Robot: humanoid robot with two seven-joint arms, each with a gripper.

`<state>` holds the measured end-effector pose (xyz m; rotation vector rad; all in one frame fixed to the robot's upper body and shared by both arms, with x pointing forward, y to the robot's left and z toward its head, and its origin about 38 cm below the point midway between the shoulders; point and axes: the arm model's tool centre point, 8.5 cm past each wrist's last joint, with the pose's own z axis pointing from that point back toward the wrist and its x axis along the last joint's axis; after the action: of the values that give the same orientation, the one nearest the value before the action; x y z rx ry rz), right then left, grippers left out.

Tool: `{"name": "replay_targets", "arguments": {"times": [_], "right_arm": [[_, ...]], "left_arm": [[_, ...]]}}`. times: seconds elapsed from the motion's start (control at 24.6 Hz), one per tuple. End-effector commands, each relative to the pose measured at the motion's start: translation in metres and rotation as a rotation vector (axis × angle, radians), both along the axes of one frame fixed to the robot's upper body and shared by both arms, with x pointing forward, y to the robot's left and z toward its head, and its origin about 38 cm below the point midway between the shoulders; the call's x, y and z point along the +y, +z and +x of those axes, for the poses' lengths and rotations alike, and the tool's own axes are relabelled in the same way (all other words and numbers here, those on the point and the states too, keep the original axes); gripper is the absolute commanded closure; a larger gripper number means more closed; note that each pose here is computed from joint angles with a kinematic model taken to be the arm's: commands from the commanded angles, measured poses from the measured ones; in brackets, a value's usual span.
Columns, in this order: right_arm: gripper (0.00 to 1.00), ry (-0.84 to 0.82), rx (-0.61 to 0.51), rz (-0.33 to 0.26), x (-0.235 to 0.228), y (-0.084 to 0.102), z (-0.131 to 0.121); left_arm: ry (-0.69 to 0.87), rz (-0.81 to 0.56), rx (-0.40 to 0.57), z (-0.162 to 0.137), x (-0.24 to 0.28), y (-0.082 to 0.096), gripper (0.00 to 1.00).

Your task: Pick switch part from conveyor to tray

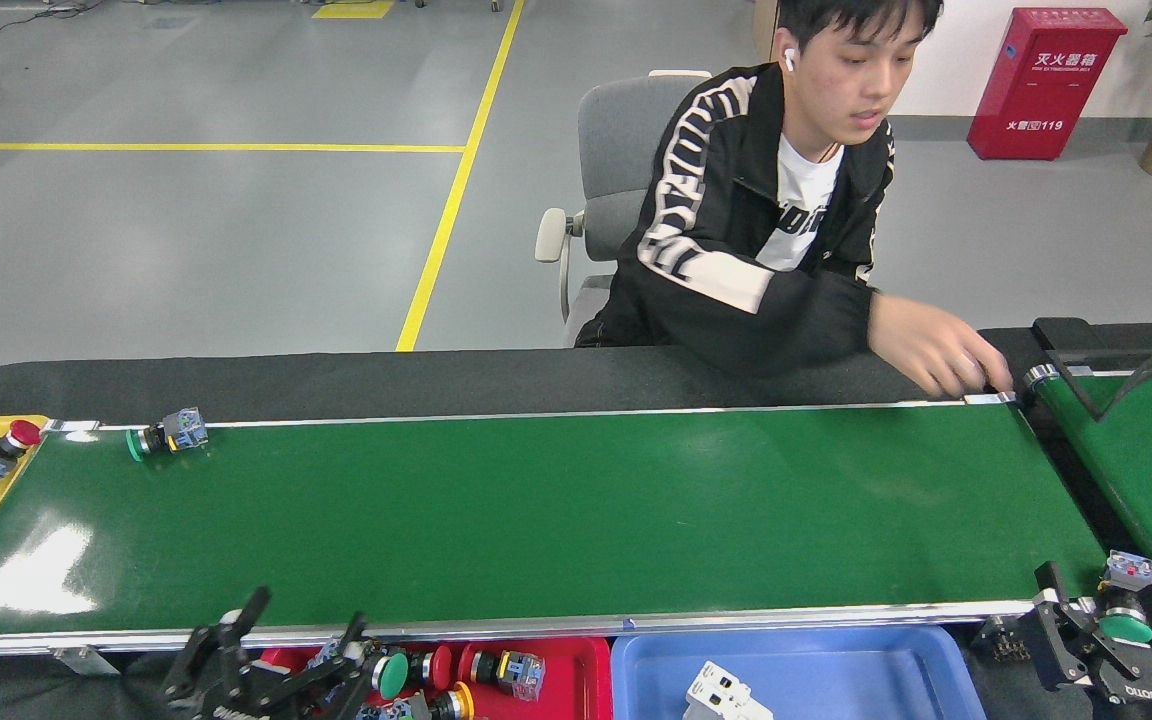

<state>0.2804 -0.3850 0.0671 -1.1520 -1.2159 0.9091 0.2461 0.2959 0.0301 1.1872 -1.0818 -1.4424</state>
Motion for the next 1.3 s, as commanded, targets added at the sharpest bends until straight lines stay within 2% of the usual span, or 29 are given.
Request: {"name": "replay_targets", "arguments": {"times": [0.0, 0.16, 0.37, 0.73, 1.26], "right_arm": [[0.02, 0.005, -0.027, -0.009, 0.001, 0.008, 0.002], [0.02, 0.005, -0.026, -0.009, 0.001, 0.007, 0.001], [0.02, 0.004, -0.017, -0.008, 0.001, 0.005, -0.001], [0.02, 0.002, -0.015, -0.009, 0.0, 0.003, -0.004], [0.02, -0.006, -0.006, -0.011, -0.001, -0.001, -0.011]], "left_arm": [[0.061, 0.004, -0.028, -0.005, 0.001, 0.002, 0.02], [0.088, -0.012, -0.041, 0.004, -0.025, 0.001, 0.02], [0.048, -0.041, -0.035, 0.02, -0.058, 0.005, 0.02], [-0.012, -0.105, -0.033, 0.021, -0.066, 0.007, 0.02], [0.0, -0.123, -0.078, 0.035, -0.067, 0.018, 0.02]]}}
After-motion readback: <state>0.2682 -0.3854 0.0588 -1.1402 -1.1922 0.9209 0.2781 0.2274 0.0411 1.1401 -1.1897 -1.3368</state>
